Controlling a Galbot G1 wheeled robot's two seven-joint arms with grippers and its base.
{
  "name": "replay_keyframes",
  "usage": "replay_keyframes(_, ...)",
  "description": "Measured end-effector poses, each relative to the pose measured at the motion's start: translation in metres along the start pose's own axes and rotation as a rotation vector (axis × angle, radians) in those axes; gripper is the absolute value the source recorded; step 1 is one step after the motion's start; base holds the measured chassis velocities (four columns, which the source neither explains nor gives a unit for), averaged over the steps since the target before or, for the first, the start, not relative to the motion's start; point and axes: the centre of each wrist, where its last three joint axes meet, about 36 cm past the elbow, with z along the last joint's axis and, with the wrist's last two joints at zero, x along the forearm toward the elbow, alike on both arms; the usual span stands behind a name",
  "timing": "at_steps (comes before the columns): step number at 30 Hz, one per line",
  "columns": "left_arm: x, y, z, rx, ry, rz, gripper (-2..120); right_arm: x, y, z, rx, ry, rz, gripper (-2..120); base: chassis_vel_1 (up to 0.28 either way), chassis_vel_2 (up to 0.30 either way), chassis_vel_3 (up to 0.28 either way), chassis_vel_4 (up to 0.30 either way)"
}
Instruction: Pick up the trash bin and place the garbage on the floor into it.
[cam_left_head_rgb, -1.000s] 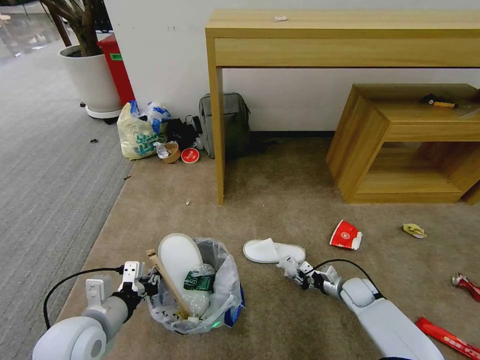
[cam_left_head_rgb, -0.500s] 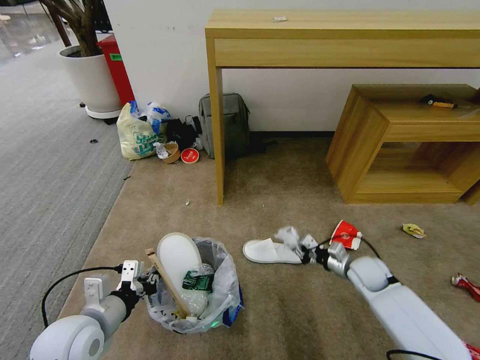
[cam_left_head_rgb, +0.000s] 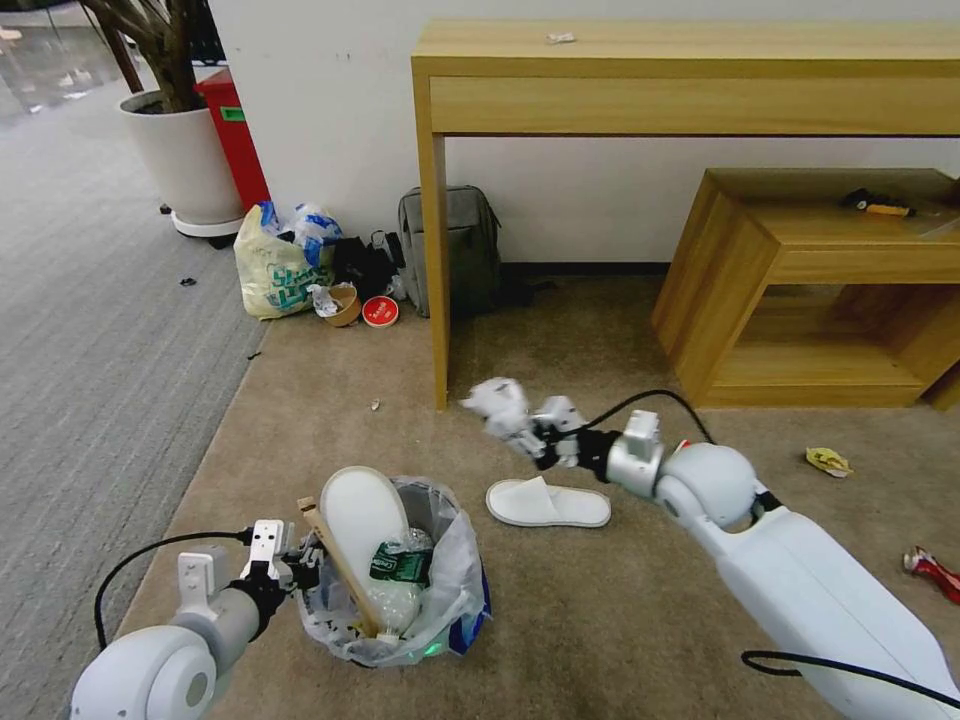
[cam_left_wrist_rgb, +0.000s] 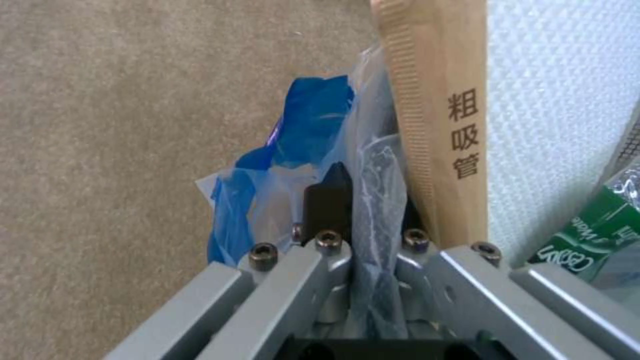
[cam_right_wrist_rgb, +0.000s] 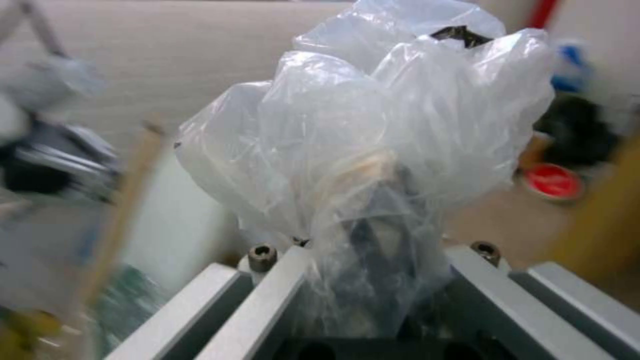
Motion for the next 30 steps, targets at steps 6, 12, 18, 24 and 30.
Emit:
replay_keyframes(6,-0.006,-0.006,-0.002,-0.014,0.004,0.021,0,-0.032,0.033,-0.011,-0.032,0.005,-0.136,0,0.0,0.0,0.0,0.0)
replay_keyframes(12,-0.008,-0.008,-0.003,-0.016,0.003,0.028,0,-0.041,0.052,-0.01,-0.048,0.035,-0.197,0,0.0,0.0,0.0,0.0)
replay_keyframes(18,-0.008,-0.009,-0.003,-0.015,0.003,0.031,0,-0.041,0.061,-0.005,-0.055,0.058,-0.188,7,0.0,0.0,0.0,0.0)
replay_keyframes(24,-0.009,-0.011,-0.002,-0.012,0.004,0.036,0,-0.037,0.064,-0.002,-0.054,0.074,-0.161,28,0.0,0.0,0.0,0.0)
replay_keyframes(30,-0.011,-0.011,-0.002,-0.012,0.005,0.039,0,-0.036,0.07,0.001,-0.064,0.076,-0.155,53,0.0,0.0,0.0,0.0)
